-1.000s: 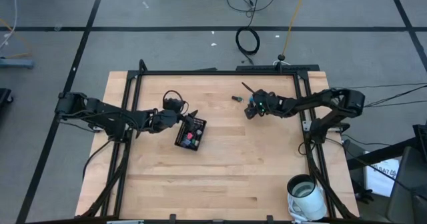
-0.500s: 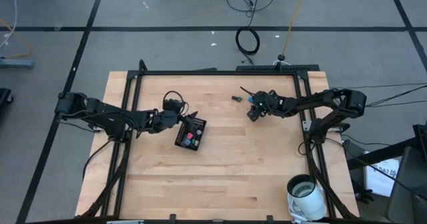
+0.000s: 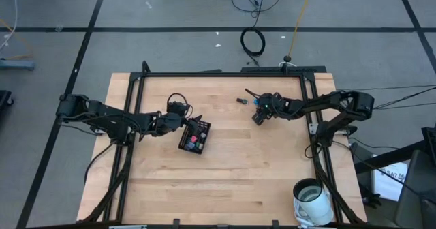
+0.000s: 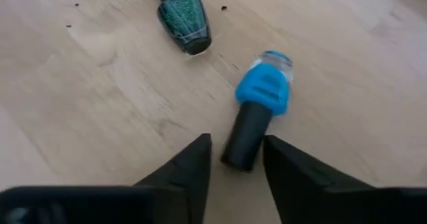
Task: Pick & Place Nail Polish
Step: Put the blue nail polish into the basket
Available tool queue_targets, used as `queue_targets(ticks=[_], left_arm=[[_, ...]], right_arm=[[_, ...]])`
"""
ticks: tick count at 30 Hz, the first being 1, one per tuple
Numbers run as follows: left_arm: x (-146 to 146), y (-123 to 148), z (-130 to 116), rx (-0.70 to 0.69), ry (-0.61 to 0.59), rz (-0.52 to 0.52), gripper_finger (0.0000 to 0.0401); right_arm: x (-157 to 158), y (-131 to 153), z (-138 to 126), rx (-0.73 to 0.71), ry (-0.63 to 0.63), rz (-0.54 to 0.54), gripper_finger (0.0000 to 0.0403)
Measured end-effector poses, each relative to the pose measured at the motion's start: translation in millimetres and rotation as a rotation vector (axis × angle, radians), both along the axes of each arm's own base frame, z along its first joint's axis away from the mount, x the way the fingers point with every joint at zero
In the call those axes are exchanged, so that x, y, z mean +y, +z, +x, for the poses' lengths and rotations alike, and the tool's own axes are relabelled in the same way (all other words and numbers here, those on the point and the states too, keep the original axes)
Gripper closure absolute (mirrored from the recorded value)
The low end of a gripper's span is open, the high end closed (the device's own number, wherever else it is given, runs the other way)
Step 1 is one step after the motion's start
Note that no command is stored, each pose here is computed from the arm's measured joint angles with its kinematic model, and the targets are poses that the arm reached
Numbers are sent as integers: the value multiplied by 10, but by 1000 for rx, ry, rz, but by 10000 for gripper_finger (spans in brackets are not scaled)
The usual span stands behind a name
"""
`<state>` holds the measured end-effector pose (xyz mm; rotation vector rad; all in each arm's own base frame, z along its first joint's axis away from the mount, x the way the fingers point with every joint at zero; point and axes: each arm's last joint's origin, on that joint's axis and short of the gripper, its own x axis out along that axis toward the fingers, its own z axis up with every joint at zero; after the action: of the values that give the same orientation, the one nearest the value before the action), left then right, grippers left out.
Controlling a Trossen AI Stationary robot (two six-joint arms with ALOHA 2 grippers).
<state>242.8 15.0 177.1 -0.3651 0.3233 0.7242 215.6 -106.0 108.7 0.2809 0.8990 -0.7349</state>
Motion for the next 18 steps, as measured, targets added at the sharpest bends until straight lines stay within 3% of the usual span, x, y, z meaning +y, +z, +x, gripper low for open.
queue_targets(ticks=[7, 18], left_arm=[[1, -12, -7, 14, 1, -1, 27], [1, -15, -8, 5, 10, -16, 27]], right_arm=[[10, -3, 5, 0, 46, 19, 356], [44, 62, 43, -20, 147, -35, 357]])
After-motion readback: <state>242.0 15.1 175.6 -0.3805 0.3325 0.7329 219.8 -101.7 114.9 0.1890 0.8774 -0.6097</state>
